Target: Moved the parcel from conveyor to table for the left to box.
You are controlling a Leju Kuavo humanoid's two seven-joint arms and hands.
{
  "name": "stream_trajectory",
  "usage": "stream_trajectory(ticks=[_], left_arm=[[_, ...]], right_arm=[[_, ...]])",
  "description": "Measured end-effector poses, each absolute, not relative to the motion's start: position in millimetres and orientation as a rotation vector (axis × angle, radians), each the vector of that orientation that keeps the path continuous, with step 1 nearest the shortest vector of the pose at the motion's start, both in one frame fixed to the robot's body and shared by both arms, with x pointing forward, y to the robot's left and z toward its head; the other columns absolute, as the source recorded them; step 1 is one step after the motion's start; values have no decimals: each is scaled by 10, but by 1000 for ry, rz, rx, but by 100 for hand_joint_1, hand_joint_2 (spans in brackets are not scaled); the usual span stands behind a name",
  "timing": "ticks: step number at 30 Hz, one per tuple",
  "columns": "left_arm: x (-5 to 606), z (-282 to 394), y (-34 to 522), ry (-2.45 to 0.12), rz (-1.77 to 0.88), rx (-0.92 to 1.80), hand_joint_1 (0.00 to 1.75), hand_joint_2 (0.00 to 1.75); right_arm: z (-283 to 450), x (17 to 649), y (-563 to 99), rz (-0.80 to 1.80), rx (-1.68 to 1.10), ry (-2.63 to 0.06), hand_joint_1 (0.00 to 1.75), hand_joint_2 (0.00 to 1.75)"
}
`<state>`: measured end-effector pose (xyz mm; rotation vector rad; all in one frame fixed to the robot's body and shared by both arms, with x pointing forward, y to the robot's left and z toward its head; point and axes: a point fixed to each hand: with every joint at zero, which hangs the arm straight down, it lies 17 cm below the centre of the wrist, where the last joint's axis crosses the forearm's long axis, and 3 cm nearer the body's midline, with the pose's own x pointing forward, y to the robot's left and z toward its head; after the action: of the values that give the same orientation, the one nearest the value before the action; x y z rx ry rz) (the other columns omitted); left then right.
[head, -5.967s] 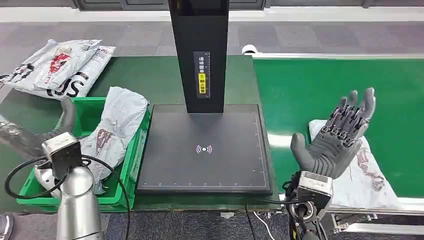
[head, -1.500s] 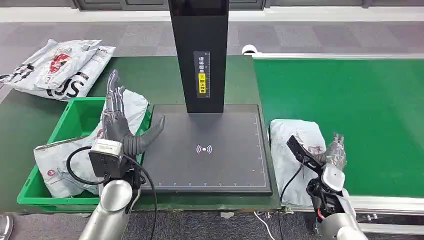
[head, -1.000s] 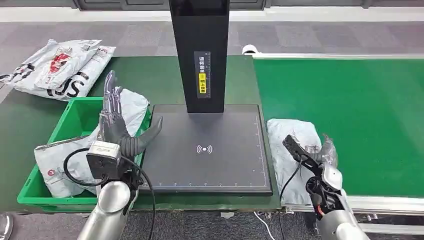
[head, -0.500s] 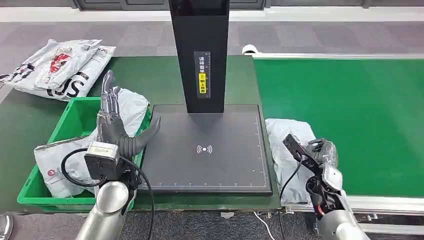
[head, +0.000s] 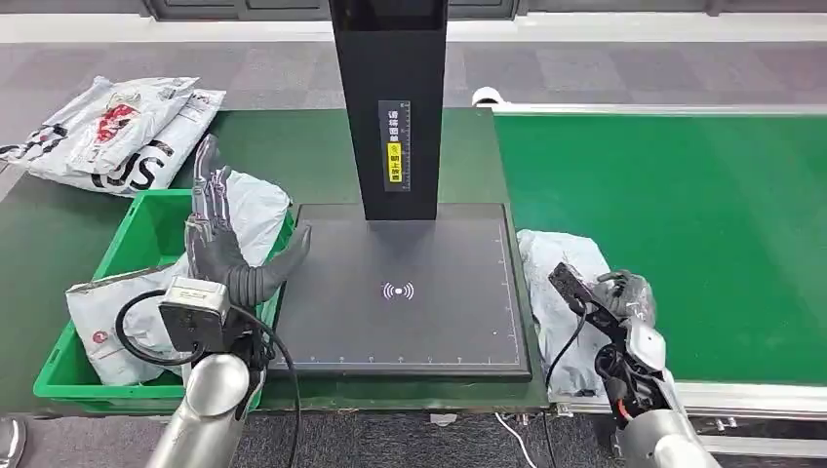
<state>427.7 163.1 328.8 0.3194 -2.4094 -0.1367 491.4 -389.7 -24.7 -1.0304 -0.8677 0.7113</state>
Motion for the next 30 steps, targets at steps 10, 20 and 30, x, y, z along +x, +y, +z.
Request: stream_trajectory(ticks=[10, 20, 30], left_arm=[[4235, 3286, 1635, -2413, -137, 326, 0, 175], [4231, 3290, 1628, -2415, -146, 333, 0, 175], [4222, 3300, 1628, -2418, -143, 329, 0, 175]], right_arm=[[-147, 4959, -3899, 702, -1075, -888, 0, 175], [-155, 4974, -3845, 724, -1070, -891, 0, 175], [-260, 4971, -3668, 768, -1000, -906, 0, 175]])
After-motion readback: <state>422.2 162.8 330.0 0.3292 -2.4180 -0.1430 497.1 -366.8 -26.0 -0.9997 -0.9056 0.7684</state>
